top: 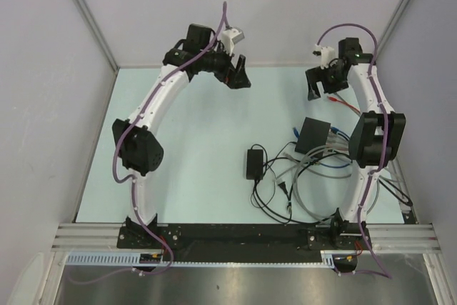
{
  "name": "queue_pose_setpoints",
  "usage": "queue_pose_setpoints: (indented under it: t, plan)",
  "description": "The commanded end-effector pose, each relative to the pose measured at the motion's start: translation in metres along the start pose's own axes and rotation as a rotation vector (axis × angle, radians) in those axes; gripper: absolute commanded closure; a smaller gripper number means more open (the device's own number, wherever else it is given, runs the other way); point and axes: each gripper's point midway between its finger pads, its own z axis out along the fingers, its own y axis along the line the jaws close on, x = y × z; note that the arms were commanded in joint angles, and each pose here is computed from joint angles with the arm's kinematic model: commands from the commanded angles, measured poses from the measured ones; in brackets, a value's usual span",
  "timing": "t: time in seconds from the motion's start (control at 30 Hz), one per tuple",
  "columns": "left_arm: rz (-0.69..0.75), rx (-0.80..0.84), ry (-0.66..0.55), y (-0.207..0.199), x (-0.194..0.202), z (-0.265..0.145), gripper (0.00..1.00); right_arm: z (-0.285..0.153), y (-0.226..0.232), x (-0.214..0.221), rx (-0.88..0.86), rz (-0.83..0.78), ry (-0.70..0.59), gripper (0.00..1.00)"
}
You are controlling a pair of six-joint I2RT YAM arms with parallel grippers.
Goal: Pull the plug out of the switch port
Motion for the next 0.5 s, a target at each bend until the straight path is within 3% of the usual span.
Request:
queue_pose_setpoints:
  t: [0.0,0.1,0.13,0.17,0.27,0.37,0.47]
  plan:
    - [-0.044,0.131,0.106,-0.037,0.032,0.042,0.02,-0.017,-0.022,0.024,-0.138,-0.051,0.013,0.05]
    - [-0.019,0.212,0.097,-0.056,0.029,0.058,0.05,-0.022,-0.039,0.052,-0.197,-0.016,0.057,0.09]
    - [-0.024,0.237,0.108,-0.057,0.035,0.068,0.13,-0.023,-0.043,0.059,-0.209,-0.027,0.068,0.10]
    - [-0.019,0.256,0.104,-0.060,0.033,0.071,0.15,-0.024,-0.049,0.068,-0.213,-0.018,0.089,0.11]
    - [-0.004,0.301,0.103,-0.067,0.037,0.083,0.16,-0.027,-0.060,0.084,-0.236,-0.060,0.106,0.14]
    - [-0.035,0.356,0.145,-0.067,0.059,0.095,0.23,-0.025,-0.065,0.105,-0.258,-0.195,0.173,0.21]
    - [-0.080,0.364,0.192,-0.063,0.081,0.106,0.25,-0.021,-0.071,0.120,-0.247,-0.258,0.226,0.22]
